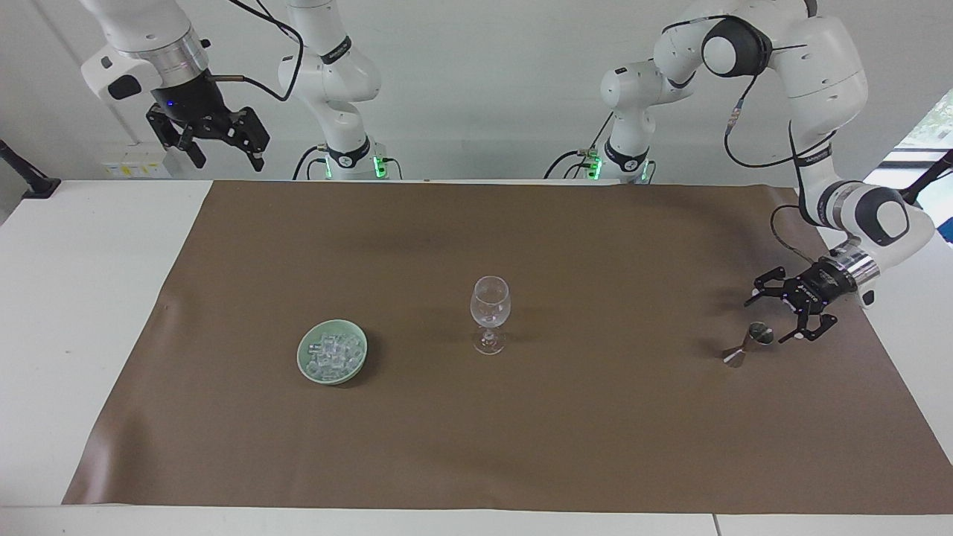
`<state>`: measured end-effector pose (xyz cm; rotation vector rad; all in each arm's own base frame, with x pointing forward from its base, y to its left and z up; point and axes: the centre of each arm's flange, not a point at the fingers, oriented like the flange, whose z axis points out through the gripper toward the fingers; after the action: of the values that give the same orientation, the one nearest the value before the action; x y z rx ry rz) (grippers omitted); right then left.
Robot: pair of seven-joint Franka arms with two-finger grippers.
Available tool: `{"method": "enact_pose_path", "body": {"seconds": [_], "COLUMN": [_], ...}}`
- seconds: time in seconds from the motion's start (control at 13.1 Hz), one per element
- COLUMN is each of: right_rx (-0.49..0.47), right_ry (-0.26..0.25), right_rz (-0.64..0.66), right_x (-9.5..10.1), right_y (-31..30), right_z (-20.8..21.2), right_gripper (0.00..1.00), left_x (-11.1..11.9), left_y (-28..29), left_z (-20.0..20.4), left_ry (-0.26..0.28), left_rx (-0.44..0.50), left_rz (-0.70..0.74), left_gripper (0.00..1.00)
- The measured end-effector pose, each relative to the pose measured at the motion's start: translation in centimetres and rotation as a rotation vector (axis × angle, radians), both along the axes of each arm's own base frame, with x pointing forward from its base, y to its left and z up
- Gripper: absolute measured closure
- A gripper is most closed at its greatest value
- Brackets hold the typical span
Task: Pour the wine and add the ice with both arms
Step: 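Reach the left gripper to the small silver object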
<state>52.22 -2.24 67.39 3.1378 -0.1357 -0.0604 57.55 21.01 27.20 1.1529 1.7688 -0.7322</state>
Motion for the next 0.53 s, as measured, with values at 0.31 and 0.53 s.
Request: {"method": "enact_pose_path", "body": {"seconds": [0.31,0.53], "right_rx": [0.0,0.0], "right_ry": [0.0,0.0], "right_rz": [0.0,0.0], "right_x": [0.0,0.0], "right_y": [0.0,0.0], "right_z": [0.0,0.0], "right_gripper": [0.0,0.0], "left_x": [1.0,1.2], "left_y": [-1.3,-2.0], "left_z": [-0.4,-1.1], "left_ry": [-0.011,-0.009], "left_rx": [0.026,0.022], "left_rz": [0.035,0.067], "left_gripper": [0.0,0.0]}}
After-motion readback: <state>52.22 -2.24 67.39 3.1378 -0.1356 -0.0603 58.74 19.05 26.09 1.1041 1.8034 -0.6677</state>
